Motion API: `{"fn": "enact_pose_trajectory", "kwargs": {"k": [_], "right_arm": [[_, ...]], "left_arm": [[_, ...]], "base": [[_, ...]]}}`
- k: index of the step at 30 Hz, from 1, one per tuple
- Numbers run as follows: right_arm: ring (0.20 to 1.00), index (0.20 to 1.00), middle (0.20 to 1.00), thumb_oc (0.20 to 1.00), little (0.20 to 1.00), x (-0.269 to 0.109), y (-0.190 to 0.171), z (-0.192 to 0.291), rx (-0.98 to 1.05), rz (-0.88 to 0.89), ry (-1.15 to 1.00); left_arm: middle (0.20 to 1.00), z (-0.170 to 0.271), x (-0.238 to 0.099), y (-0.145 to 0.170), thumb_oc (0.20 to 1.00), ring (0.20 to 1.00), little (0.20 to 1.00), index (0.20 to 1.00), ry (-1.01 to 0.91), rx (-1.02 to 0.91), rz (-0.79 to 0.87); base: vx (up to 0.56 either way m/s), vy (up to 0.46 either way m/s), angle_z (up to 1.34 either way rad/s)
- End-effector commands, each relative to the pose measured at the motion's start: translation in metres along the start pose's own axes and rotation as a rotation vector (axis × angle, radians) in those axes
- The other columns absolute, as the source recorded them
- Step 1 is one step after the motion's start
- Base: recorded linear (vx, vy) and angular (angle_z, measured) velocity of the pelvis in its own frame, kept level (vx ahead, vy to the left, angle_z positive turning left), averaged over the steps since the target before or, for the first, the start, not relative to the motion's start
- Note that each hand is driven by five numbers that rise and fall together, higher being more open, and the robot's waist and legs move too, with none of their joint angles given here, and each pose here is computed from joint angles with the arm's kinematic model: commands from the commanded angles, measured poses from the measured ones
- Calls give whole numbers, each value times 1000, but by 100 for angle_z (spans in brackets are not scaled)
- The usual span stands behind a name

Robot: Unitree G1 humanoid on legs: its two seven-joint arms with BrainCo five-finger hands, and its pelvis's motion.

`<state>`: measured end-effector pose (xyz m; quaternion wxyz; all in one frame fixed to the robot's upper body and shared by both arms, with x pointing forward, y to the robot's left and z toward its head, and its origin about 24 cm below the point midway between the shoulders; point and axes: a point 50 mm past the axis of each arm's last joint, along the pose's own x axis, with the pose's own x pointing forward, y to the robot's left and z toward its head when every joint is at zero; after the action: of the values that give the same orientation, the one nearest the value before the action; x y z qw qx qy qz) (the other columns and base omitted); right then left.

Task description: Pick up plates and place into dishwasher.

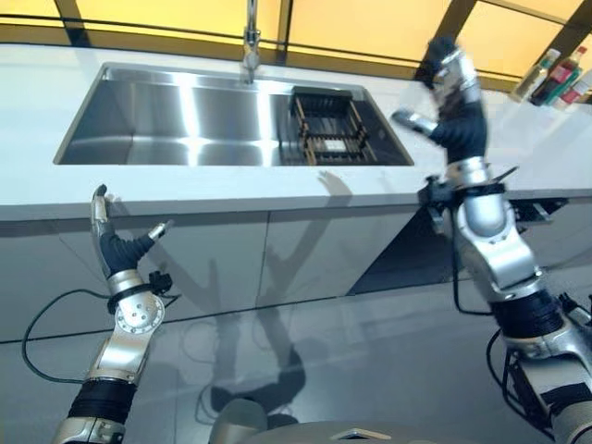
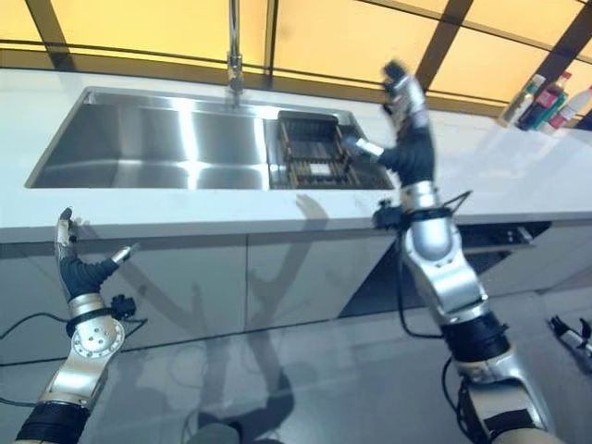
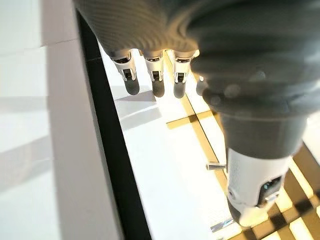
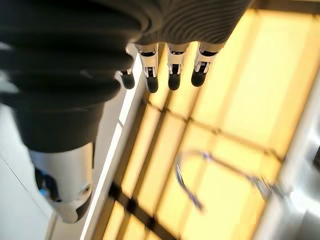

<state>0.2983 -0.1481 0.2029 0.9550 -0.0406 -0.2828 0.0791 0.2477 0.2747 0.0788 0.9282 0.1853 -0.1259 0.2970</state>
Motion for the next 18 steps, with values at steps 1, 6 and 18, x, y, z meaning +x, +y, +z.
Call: {"fn": "enact_pose_trajectory", "kwargs": {"k": [1, 6, 18], "right_arm": [[1000, 1000, 1000, 1000, 1000, -9, 14, 8, 163, 37, -56], [1000, 1000, 1000, 1000, 1000, -29, 34, -17, 284, 59, 56], [1000, 1000, 1000, 1000, 1000, -67, 48, -46, 378, 20, 201]], "left_arm": [[1000, 14, -13, -16, 1000, 1000, 1000, 1000, -24, -137, -144], [1000, 38, -20, -44, 1000, 1000, 1000, 1000, -60, -272, -290], [1000, 64, -30, -72, 1000, 1000, 1000, 1000, -63, -434, -487]], "base": [[-39, -50, 21], [-22, -25, 14], [-18, 7, 3]]}}
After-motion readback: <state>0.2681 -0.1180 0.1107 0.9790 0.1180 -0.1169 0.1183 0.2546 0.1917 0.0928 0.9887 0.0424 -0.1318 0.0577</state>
